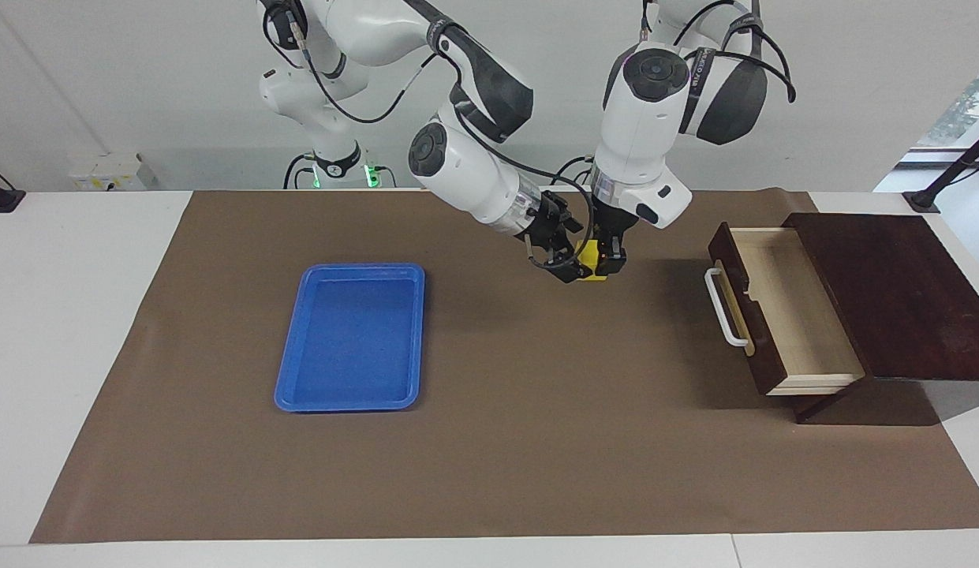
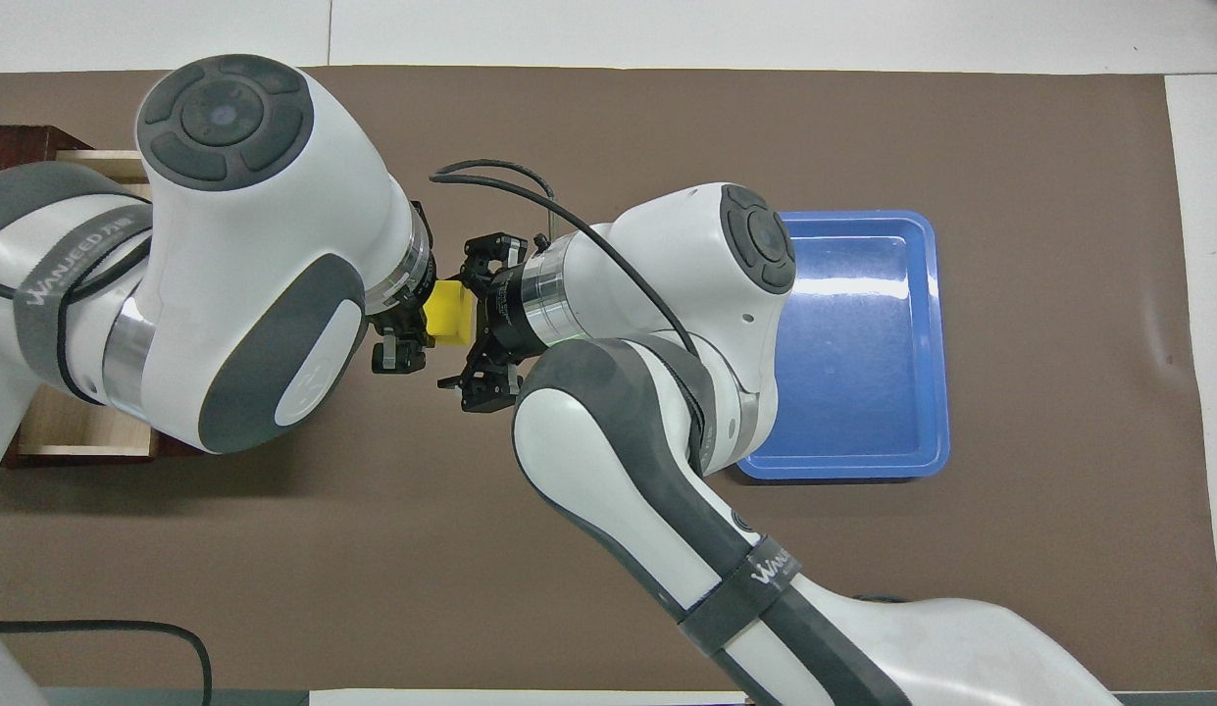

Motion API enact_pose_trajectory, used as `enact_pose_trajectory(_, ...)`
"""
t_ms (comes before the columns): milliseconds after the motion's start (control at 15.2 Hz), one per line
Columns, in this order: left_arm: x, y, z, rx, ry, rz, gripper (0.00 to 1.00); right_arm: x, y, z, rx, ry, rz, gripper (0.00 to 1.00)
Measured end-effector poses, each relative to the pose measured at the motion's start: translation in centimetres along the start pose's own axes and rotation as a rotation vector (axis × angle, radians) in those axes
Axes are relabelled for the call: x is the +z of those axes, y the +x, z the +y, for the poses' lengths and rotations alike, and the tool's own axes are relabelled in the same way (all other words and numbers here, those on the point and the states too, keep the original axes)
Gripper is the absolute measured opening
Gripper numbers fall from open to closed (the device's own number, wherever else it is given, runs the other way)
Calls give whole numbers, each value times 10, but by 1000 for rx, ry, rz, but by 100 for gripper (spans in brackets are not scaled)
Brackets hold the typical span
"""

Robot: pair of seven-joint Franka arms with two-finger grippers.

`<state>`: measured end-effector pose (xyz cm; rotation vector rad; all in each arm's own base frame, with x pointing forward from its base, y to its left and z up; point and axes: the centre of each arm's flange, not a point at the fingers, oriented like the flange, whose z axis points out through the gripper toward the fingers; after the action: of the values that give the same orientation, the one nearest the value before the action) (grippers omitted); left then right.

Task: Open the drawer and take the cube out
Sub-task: 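Grasp the yellow cube with the right gripper beside the left gripper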

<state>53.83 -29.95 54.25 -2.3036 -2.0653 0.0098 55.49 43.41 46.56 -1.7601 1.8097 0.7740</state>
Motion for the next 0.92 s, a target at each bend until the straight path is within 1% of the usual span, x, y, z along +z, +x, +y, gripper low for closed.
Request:
enact_pose_trajectory(198,0,-1,-1,1,2,1,55,1,0,1,0,3,1,100)
enact_pose_trajectory(329,0,-1,-1,2,4,2,55,0,1,1,1,4,1,97)
enact_pose_trajectory(395,1,-1,-1,2,7,3,55,0,1,1,1,5,1,93)
enact_pose_trajectory(593,1,-1,-1,2,9,4,55,0,1,1,1,6,1,91)
enact_pose_trajectory(659,2,-1,-2,2,11,5,55,-1,1,0,2,7,1,88)
enact_pose_trajectory(725,2,-1,-2,2,12,5,55,-1,1,0,2,8,1,88)
enact_pose_trajectory(790,2,-1,-2,3,17,7,55,-2,2,-1,2,12,0,82)
enact_pose_trajectory(922,4,-2,-4,7,28,12,55,-5,3,-4,6,24,-1,62)
